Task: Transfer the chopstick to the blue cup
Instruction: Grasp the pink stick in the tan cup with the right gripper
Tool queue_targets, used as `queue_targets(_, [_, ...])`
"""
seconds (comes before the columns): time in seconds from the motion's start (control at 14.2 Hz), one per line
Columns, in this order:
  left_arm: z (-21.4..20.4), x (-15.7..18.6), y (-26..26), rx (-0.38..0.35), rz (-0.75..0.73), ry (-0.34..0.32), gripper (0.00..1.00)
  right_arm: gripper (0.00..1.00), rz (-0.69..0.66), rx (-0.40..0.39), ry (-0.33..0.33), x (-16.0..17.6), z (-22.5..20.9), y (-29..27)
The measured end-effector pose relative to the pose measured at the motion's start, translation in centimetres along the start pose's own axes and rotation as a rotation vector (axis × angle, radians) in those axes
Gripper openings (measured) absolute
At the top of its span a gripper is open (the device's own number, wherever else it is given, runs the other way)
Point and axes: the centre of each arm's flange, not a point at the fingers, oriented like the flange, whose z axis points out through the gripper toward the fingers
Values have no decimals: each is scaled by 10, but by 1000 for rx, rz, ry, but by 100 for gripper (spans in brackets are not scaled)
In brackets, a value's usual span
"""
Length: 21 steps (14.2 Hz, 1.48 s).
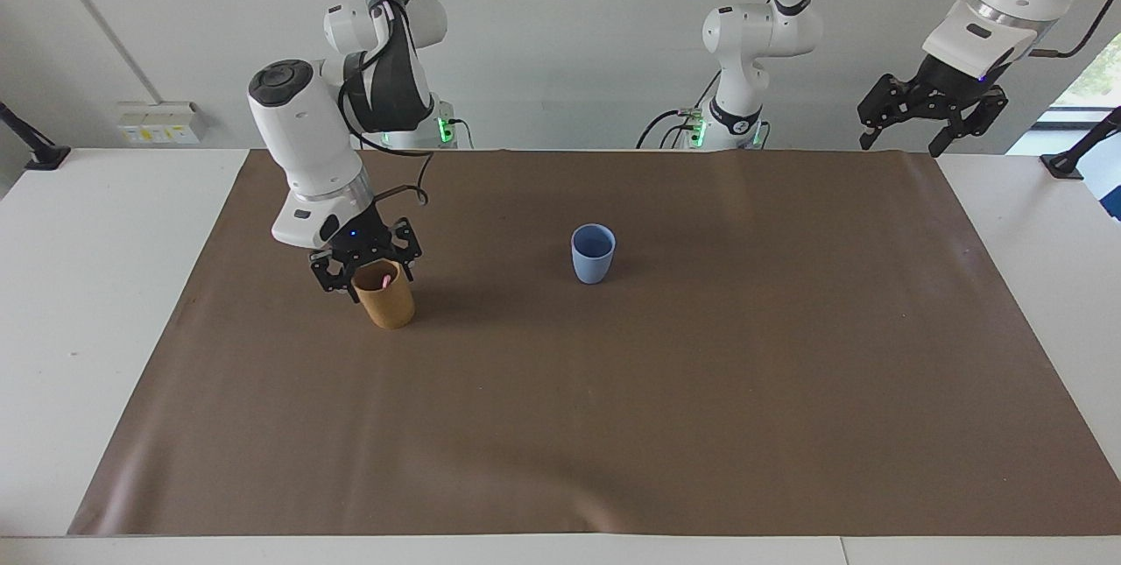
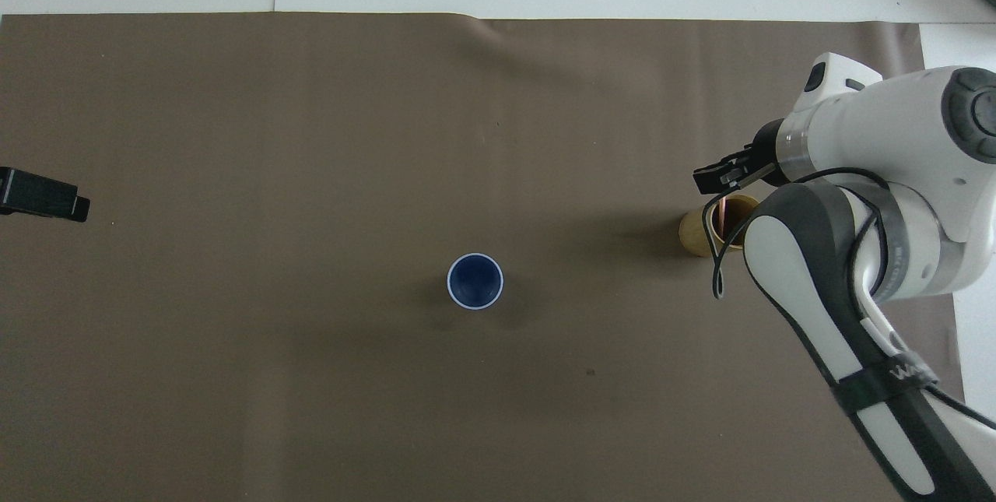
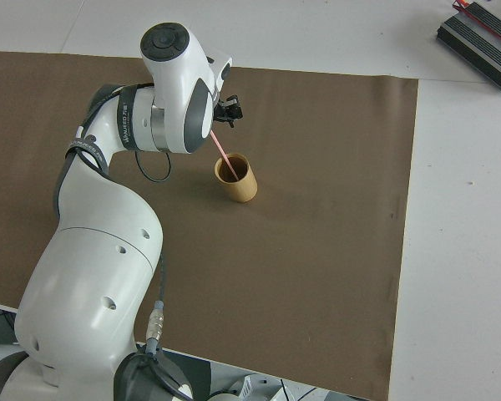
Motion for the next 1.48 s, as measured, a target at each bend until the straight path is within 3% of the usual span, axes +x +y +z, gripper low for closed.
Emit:
queue_targets(0.14, [0, -1, 0, 0, 1, -2, 100, 48, 0, 0, 0, 0, 0, 0])
queue_targets(0.42, [0, -1, 1, 0, 1, -4, 100, 8, 11, 14, 6, 0, 0, 0])
queue_targets(0.98, [0, -3, -4, -2, -8, -13, 100, 8, 38, 40, 27, 1, -11, 3])
queue_targets(1.48, [0, -4, -4, -2, -8, -14, 100, 8, 50, 54, 56, 2, -103, -1])
